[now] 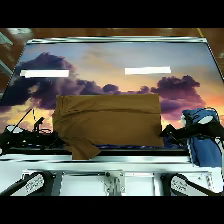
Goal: Fold the shirts.
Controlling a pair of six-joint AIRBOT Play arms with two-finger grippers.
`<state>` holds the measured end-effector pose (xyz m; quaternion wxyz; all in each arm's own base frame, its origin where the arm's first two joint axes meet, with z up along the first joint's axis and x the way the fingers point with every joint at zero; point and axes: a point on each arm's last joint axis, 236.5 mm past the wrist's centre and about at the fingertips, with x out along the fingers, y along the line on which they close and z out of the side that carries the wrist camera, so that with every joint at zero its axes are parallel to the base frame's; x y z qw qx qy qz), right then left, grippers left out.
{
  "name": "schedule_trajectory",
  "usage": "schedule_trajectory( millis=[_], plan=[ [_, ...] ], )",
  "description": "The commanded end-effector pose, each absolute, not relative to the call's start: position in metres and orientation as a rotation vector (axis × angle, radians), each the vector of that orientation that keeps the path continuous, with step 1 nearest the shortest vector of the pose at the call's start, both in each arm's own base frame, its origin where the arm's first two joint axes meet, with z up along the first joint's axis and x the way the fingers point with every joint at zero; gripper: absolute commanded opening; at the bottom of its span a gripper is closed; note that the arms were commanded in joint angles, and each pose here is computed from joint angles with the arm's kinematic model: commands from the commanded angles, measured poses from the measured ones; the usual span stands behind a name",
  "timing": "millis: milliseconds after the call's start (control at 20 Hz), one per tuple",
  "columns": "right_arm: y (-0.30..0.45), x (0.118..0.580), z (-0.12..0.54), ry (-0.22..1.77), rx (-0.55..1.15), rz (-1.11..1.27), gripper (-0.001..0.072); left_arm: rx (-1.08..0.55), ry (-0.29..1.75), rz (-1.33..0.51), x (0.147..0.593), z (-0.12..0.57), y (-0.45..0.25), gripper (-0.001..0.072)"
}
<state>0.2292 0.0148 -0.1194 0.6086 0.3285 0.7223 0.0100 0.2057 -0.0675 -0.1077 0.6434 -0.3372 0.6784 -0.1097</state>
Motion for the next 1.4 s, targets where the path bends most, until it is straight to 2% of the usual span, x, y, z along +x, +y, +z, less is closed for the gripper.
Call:
schedule_trajectory(
  millis=[0,150,200,250,400,500,700,900,1150,1350],
  plan=[
    [0.031,0.229,-0.131,1.698,0.743,0.037,0.0543,-0.761,1.54,-0.257,0.206,-0.106,-0.068,0.0049],
    [0.048,0.234,-0.129,1.699,0.718,0.082,0.0252,-0.749,1.523,-0.257,0.212,-0.105,-0.065,0.0049],
    [0.049,0.236,-0.126,1.701,0.711,0.093,0.0094,-0.733,1.504,-0.263,0.219,-0.1,-0.062,0.0049],
    [0.049,0.241,-0.119,1.698,0.7,0.116,0.0064,-0.717,1.475,-0.265,0.23,-0.093,-0.058,0.0048],
    [0.04,0.284,-0.083,1.56,0.595,0.209,0.0063,-0.612,1.312,-0.282,0.284,-0.049,-0.038,0.0048],
    [0.031,0.324,-0.056,1.428,0.584,0.155,0.0062,-0.554,1.216,-0.29,0.316,-0.015,-0.026,0.0048],
    [0.041,0.38,-0.044,1.272,0.435,0.139,0.0062,-0.521,1.161,-0.302,0.352,0.01,-0.022,0.0048],
    [0.026,0.441,-0.037,1.151,0.45,0.046,0.0062,-0.56,1.1,-0.336,0.402,0.029,-0.019,0.0047],
    [0.025,0.49,-0.037,1.093,0.455,0.047,0.0063,-0.606,1.101,-0.363,0.45,0.015,-0.015,0.0048],
    [0.038,0.489,-0.081,1.171,0.479,0.03,0.0064,-0.739,1.235,-0.322,0.452,-0.041,-0.02,0.0049]
  ],
)
